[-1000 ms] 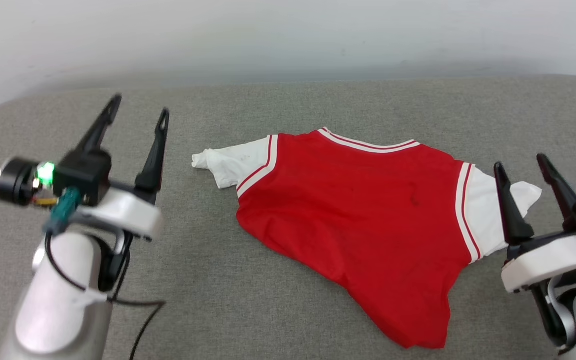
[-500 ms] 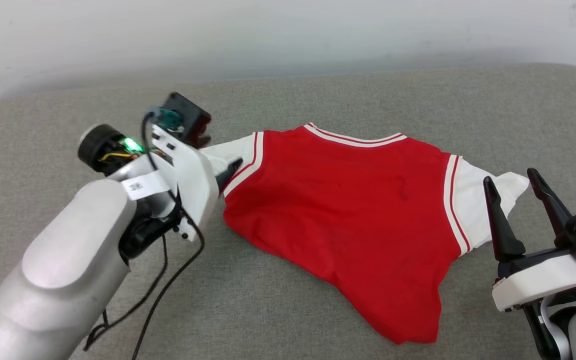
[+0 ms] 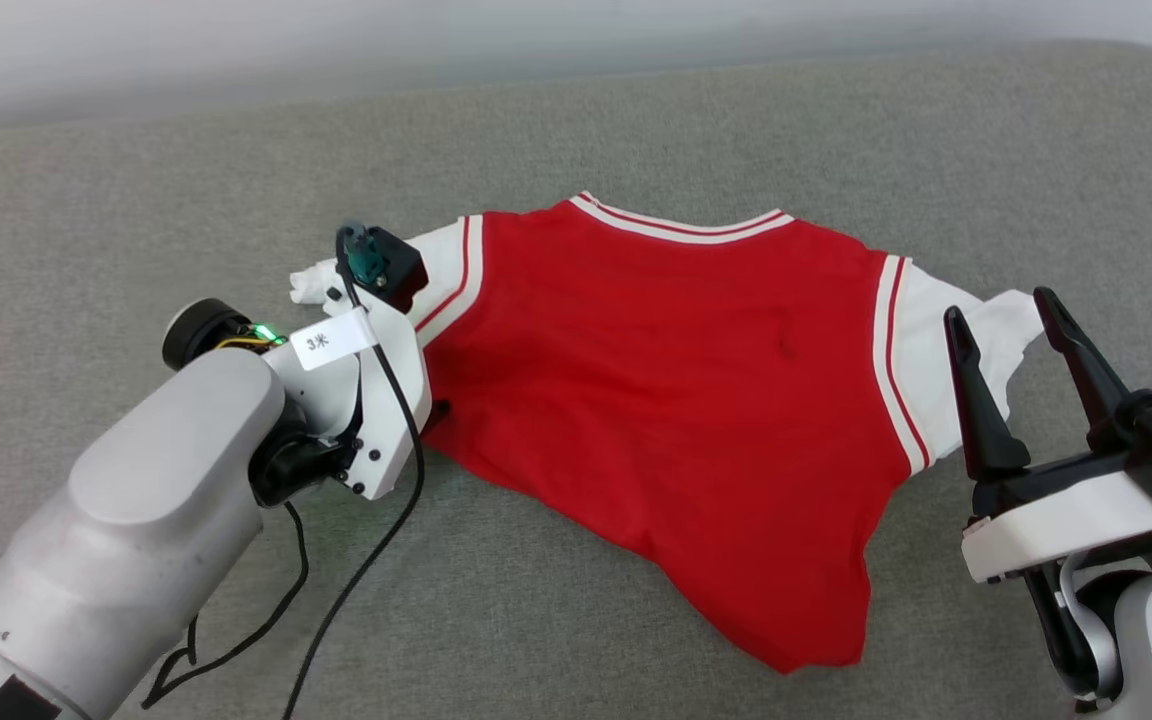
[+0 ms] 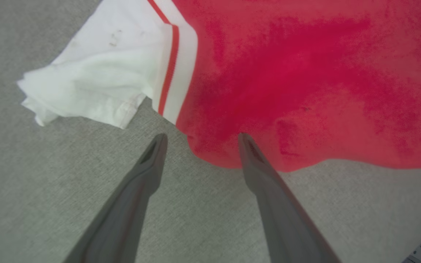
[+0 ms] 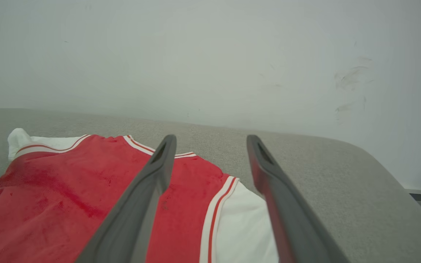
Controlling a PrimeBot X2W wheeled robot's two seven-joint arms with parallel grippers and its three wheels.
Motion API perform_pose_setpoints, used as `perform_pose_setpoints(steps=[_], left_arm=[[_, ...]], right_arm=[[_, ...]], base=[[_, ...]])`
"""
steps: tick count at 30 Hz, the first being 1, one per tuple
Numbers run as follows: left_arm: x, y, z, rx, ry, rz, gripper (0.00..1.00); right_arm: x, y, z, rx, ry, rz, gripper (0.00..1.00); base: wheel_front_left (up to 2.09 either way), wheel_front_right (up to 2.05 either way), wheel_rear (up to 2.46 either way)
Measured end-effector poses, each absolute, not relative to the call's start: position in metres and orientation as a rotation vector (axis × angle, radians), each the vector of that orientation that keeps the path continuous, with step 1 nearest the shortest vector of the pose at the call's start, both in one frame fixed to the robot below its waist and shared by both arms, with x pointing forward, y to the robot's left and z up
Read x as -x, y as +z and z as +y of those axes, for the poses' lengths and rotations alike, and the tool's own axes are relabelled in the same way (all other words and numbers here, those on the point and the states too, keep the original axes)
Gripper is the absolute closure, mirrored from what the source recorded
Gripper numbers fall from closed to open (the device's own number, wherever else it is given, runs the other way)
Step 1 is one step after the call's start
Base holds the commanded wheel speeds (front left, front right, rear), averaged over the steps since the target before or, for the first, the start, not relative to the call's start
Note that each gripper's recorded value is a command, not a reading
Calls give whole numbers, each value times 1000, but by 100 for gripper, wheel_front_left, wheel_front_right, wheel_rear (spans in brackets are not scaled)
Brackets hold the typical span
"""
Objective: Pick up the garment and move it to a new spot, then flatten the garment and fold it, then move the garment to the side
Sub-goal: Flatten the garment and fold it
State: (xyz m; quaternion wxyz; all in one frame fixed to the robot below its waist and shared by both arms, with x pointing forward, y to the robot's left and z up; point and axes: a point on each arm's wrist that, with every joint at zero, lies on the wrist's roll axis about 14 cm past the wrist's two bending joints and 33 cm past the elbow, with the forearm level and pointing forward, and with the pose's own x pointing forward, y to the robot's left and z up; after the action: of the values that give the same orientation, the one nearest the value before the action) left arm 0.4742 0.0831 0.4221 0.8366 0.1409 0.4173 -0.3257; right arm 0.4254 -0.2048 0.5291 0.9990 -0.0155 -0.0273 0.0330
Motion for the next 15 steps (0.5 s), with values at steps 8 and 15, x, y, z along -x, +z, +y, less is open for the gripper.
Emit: perform_pose_setpoints(steps=[8, 15], left_arm=[[-468, 378, 78, -329, -725, 988, 0], [-468, 381, 73, -344, -756, 896, 100]], right_arm=[[-435, 511, -210, 33, 48, -25, 0], [-433, 508, -211, 29, 44, -23, 0]], base=[[0, 0, 0], [0, 0, 0]])
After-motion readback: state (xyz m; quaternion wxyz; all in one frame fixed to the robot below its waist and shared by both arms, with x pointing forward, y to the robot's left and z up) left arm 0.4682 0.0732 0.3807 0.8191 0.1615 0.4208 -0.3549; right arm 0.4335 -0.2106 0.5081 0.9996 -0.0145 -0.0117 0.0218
